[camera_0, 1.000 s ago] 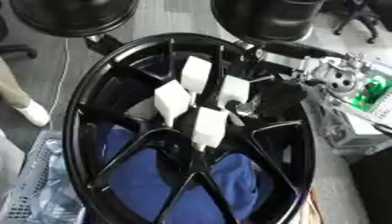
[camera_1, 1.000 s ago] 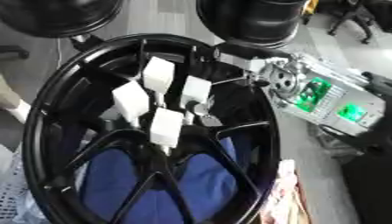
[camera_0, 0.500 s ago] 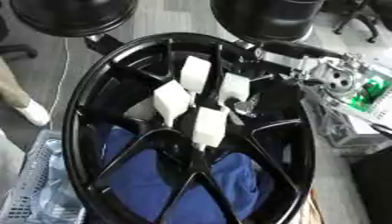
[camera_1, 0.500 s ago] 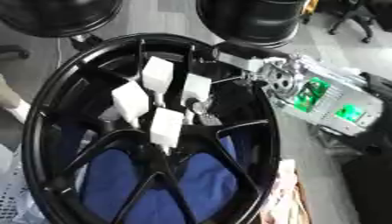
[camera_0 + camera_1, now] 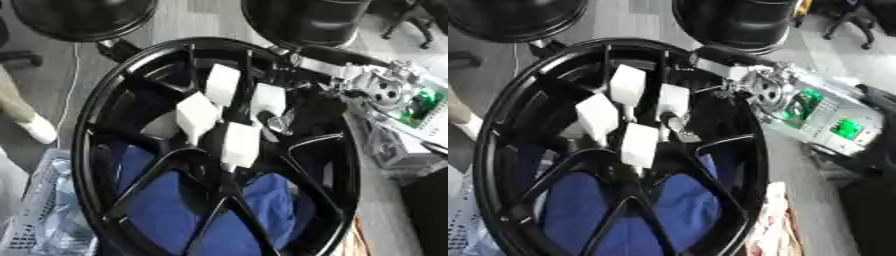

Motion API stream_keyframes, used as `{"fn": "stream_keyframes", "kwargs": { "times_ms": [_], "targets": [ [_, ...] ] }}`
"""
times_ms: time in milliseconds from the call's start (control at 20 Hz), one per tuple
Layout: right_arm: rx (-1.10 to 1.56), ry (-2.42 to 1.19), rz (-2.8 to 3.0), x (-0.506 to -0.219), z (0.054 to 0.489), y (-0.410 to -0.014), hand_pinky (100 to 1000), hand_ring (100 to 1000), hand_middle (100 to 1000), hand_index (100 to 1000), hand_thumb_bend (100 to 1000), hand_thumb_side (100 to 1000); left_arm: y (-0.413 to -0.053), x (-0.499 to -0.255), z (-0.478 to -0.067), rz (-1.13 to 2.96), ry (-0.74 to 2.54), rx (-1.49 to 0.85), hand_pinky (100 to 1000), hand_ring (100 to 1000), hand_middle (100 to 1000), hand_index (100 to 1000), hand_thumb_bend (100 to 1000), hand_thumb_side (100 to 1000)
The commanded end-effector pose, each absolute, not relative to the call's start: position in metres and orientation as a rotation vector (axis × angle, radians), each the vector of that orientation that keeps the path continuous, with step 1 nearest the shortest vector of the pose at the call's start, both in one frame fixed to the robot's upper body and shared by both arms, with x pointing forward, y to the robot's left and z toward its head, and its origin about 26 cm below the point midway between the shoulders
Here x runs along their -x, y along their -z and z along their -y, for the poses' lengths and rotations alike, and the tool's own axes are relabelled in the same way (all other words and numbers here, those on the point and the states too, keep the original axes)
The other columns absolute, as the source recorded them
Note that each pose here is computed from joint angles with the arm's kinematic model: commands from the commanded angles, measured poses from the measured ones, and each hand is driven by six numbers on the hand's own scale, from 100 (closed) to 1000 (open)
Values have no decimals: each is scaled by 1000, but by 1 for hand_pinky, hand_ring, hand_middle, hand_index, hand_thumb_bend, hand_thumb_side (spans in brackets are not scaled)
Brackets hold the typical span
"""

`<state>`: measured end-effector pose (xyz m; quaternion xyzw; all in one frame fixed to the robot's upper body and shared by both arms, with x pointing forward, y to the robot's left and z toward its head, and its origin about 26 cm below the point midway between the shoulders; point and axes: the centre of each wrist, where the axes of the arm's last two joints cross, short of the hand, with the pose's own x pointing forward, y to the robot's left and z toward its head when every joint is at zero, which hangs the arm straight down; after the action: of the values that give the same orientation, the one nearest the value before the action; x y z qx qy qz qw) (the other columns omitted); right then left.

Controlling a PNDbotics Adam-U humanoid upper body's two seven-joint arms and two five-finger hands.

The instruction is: Pull the pin out of the wheel hub.

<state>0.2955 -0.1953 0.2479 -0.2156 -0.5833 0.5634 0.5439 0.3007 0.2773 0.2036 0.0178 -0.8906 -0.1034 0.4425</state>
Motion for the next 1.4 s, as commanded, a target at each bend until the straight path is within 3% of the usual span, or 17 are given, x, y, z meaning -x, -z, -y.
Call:
{"fn": "stream_keyframes", "kwargs": {
  "times_ms": [50, 250, 650, 1000, 1400],
  "targets": [
    [535, -1322, 1405, -295, 198, -257, 739, 649, 459, 588, 181, 100, -212, -298, -278, 2237, 264, -52, 934, 743, 664, 731, 100, 724],
    [552, -1285, 1435, -296, 198, -262, 711, 608, 403, 532, 104, 100, -211, -298, -278, 2234, 263, -52, 935, 743, 661, 727, 100, 724],
    [691, -1214, 1568, -297, 216, -296, 688, 570, 346, 477, 100, 100, -211, -298, -279, 2234, 263, -56, 935, 744, 660, 724, 100, 721],
    [885, -1118, 1596, -293, 252, -322, 694, 570, 346, 478, 152, 100, -212, -298, -280, 2241, 264, -62, 937, 745, 661, 725, 100, 719],
    [1235, -731, 1427, -285, 316, -305, 697, 579, 361, 494, 190, 100, -214, -298, -281, 2251, 253, -76, 939, 740, 662, 725, 100, 720]
  ]
}}
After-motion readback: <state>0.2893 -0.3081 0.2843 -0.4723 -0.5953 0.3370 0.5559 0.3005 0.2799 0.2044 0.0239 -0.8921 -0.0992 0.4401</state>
